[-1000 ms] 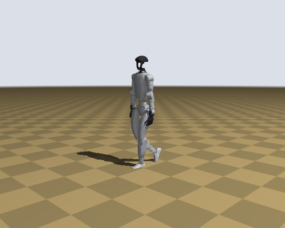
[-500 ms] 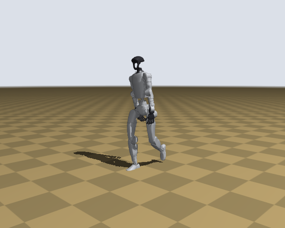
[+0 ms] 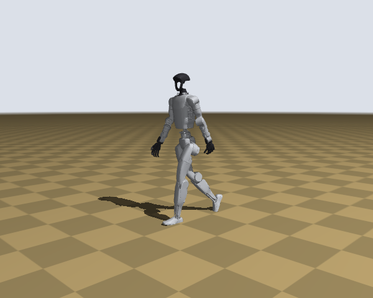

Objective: Walk run

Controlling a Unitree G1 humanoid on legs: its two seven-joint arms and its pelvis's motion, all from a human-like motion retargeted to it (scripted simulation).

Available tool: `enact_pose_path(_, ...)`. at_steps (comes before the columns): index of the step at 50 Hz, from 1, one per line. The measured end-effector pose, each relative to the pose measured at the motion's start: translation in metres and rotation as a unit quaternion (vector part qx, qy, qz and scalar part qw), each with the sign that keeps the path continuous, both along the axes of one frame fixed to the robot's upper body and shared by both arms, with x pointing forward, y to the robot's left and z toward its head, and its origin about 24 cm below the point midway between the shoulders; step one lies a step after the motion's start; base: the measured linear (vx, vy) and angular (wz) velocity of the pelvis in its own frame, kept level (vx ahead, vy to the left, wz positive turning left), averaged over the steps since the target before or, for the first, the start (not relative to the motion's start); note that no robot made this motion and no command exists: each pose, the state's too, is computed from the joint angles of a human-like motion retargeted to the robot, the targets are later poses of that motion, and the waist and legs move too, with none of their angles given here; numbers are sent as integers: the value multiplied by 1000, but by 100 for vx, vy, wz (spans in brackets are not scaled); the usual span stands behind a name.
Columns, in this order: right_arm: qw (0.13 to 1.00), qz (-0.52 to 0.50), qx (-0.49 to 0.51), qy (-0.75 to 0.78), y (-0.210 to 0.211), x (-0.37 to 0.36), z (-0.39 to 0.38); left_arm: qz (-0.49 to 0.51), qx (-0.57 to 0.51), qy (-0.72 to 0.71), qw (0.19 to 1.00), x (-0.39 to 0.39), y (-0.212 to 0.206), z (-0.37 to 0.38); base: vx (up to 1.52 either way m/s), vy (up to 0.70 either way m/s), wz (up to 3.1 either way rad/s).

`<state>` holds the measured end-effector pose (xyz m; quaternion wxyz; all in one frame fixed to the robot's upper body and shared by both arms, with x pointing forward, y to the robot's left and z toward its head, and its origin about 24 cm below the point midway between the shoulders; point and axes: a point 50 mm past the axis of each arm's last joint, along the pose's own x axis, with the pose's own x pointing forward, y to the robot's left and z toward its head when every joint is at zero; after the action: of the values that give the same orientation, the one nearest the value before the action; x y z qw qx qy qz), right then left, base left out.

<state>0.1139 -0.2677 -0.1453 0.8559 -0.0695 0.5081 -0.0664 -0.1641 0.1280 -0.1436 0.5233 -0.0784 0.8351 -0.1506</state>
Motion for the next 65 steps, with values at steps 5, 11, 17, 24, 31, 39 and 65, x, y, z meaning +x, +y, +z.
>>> enact_pose_path(5, 977, -38, 104, 180, 52, -94, -29, 29, 60, -87, 994, 73, 41, -23, 113, -22, 19)
enact_pose_path(11, 912, 18, 216, 348, 101, -185, -25, -3, 126, -284, 950, 217, 85, -29, 83, -37, 83)
enact_pose_path(17, 872, 66, 248, 417, 127, -237, -12, -51, 160, -509, 844, 349, 137, 25, 81, -51, 50)
enact_pose_path(24, 853, -39, 292, 432, 143, -258, -4, -27, 217, -577, 787, 388, 154, 54, 80, -64, -30)
enact_pose_path(31, 903, -53, 232, 357, 106, -201, -22, 51, 147, -503, 850, 295, 119, 1, 89, -89, -57)
enact_pose_path(39, 988, 91, -57, 108, 28, -8, -14, -30, 41, -169, 984, 77, 35, -25, 82, -59, -239)
enact_pose_path(65, 909, 32, 191, 369, 96, -142, -29, 77, 140, -100, 982, 123, 104, -21, 106, -23, -133)
